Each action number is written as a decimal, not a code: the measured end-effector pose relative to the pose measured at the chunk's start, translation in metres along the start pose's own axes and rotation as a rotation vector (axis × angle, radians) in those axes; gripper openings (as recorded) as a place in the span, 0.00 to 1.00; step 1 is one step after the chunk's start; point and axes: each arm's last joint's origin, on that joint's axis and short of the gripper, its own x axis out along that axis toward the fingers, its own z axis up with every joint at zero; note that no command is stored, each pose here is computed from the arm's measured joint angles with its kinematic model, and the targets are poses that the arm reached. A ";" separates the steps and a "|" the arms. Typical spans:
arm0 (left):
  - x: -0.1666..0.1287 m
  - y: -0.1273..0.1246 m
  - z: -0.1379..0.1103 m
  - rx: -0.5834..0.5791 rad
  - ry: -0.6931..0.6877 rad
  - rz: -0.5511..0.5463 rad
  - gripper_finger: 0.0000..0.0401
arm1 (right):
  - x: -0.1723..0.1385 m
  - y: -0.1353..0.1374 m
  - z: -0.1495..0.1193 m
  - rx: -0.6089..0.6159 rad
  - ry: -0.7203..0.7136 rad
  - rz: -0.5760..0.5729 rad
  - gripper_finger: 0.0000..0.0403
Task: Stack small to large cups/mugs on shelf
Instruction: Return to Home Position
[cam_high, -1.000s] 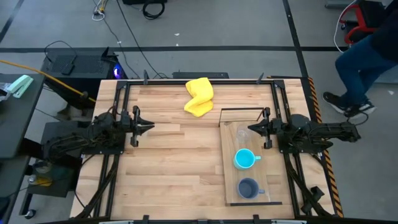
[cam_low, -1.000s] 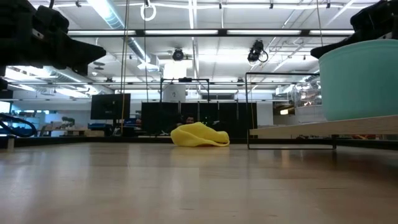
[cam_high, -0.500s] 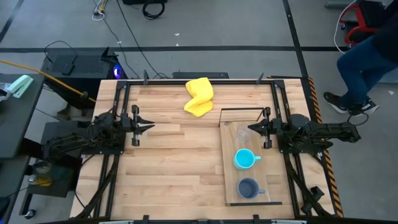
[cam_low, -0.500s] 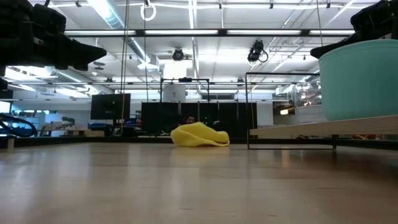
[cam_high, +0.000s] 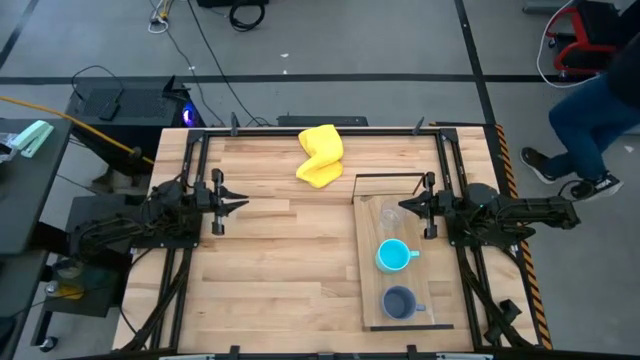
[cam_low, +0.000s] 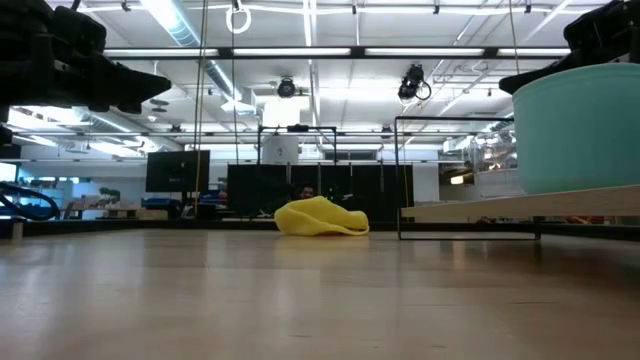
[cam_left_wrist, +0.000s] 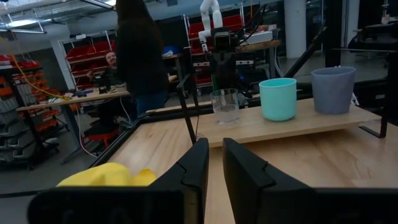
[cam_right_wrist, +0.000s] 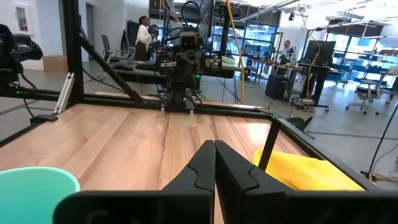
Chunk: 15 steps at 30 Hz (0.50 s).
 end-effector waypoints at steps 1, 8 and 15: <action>0.000 0.000 0.000 0.000 0.000 0.000 0.13 | 0.000 0.000 0.000 0.000 0.000 0.000 0.02; 0.000 0.000 0.000 0.000 0.000 0.000 0.14 | 0.000 0.000 0.000 0.001 0.000 0.000 0.02; 0.000 0.000 0.000 0.000 -0.001 0.000 0.15 | 0.000 0.000 0.000 0.001 0.000 0.000 0.02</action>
